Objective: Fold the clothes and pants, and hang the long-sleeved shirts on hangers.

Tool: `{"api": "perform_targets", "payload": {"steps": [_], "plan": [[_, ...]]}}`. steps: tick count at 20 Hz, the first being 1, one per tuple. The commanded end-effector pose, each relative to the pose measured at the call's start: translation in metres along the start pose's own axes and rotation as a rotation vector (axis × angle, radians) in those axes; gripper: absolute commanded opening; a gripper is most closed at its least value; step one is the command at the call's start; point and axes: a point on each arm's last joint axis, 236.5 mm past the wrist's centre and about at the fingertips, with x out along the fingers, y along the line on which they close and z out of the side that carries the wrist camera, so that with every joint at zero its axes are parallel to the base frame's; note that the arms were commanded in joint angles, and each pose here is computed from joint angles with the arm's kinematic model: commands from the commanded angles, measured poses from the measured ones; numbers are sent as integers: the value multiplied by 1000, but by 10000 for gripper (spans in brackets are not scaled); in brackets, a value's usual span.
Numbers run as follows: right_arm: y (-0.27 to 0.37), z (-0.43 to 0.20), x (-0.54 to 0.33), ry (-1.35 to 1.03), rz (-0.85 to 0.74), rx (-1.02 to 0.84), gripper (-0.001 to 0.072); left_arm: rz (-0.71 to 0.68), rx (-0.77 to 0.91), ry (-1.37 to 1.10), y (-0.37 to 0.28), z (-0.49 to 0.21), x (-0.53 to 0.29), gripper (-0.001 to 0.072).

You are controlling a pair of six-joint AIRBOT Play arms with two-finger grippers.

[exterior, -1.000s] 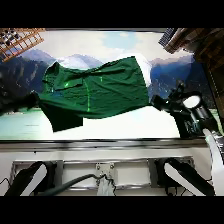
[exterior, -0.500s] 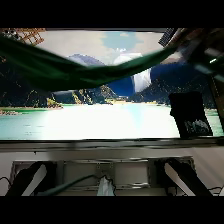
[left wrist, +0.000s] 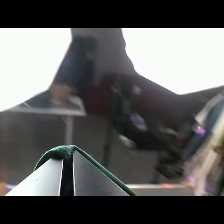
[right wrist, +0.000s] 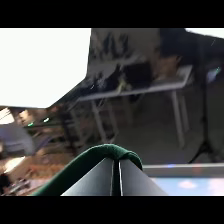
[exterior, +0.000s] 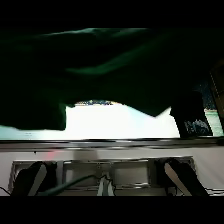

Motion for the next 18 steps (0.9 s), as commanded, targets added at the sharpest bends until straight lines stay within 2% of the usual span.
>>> {"api": "perform_targets", "payload": {"steps": [1, 4, 7, 9, 12, 18], "plan": [[-7, 10, -12, -8, -62, -46, 26, 98, 53, 36, 21, -5, -11, 9], [-40, -17, 17, 85, -133, -42, 26, 123, 69, 224, 41, -60, 24, 9], [-75, -74, 61, 242, -164, 22, 27, 83, 27, 411, 44, -133, 73, 9], [-97, -134, 94, 412, -156, 83, 27, 26, -21, 547, 37, -191, 110, 9], [-144, -226, 140, 628, -192, 157, 27, -28, -1, 747, 34, -282, 160, 9], [-233, -395, 211, 865, -273, 274, 27, 4, -14, 1102, 62, -495, 224, 9]]}}
